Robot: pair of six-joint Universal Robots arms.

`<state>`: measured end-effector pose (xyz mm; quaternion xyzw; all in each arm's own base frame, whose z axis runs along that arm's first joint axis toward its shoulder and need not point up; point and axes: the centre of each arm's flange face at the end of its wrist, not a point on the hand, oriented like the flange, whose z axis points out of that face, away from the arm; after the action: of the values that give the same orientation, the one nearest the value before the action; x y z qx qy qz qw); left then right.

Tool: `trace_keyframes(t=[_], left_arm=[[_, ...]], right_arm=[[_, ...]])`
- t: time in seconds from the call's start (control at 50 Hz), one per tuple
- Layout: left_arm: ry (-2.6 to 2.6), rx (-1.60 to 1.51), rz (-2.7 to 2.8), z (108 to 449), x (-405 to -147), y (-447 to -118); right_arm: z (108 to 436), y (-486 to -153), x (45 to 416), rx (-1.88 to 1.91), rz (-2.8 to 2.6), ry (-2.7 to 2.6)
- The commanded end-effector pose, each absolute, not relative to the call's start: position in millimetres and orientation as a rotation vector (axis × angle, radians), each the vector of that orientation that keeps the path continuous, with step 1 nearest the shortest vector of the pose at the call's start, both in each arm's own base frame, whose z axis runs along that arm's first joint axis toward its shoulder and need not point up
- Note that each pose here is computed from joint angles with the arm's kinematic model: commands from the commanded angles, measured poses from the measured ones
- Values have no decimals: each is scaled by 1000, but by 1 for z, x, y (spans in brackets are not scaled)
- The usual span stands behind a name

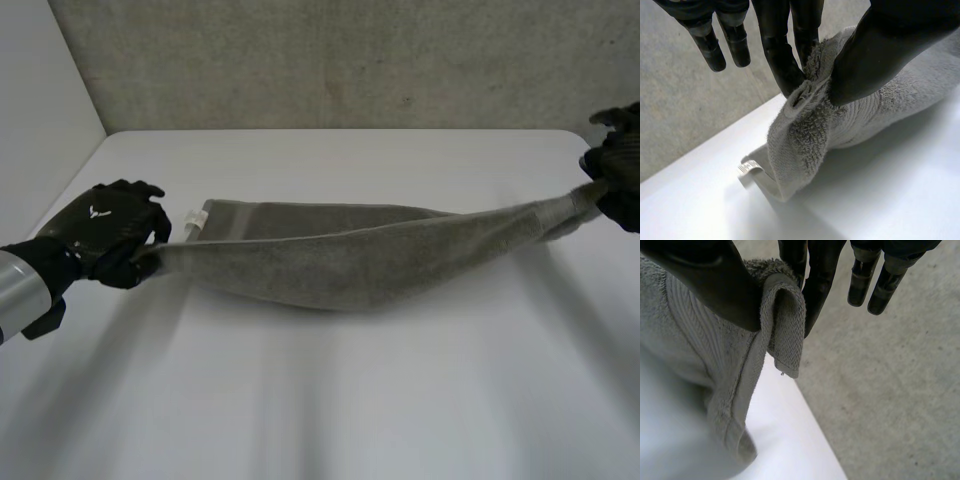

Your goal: Fold the towel.

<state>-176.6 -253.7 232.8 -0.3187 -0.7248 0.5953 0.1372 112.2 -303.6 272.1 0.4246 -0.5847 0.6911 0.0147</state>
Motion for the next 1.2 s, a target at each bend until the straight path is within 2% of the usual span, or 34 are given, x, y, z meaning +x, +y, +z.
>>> trace_keyframes(t=[0.02, 0.1, 0.22, 0.34, 0.44, 0.54, 0.58, 0.64, 0.74, 0.9, 1.06, 1.2], left_arm=[[-2159, -882, 1599, 231, -176, -239], [-2169, -888, 1540, 227, -180, -229], [-2173, -898, 1552, 227, -179, -228], [-2150, -899, 1666, 237, -172, -250], [-2120, -915, 1725, 231, -175, -274], [-2117, -930, 1779, 223, -189, -297], [-2083, -969, 1821, 216, -207, -312], [-2066, -985, 1863, 209, -218, -328], [-2047, -989, 1889, 192, -226, -347], [-1931, -1036, 1983, 168, -249, -362], [-1895, -977, 2160, 160, -249, -385], [-1875, -968, 2196, 157, -252, -393]], right_arm=[[256, -301, 95, 1374, 1993, -1923], [237, -295, 100, 1542, 1793, -1973], [230, -285, 109, 1723, 1620, -1932], [230, -305, 109, 1674, 1655, -1918], [231, -322, 111, 1604, 1726, -1895], [232, -336, 129, 1571, 1765, -1858], [230, -344, 147, 1579, 1780, -1817], [225, -353, 159, 1565, 1793, -1801], [209, -367, 169, 1531, 1828, -1803], [178, -395, 174, 1404, 1882, -1811], [169, -425, 167, 1232, 1896, -1742], [169, -440, 164, 1142, 1948, -1715]])
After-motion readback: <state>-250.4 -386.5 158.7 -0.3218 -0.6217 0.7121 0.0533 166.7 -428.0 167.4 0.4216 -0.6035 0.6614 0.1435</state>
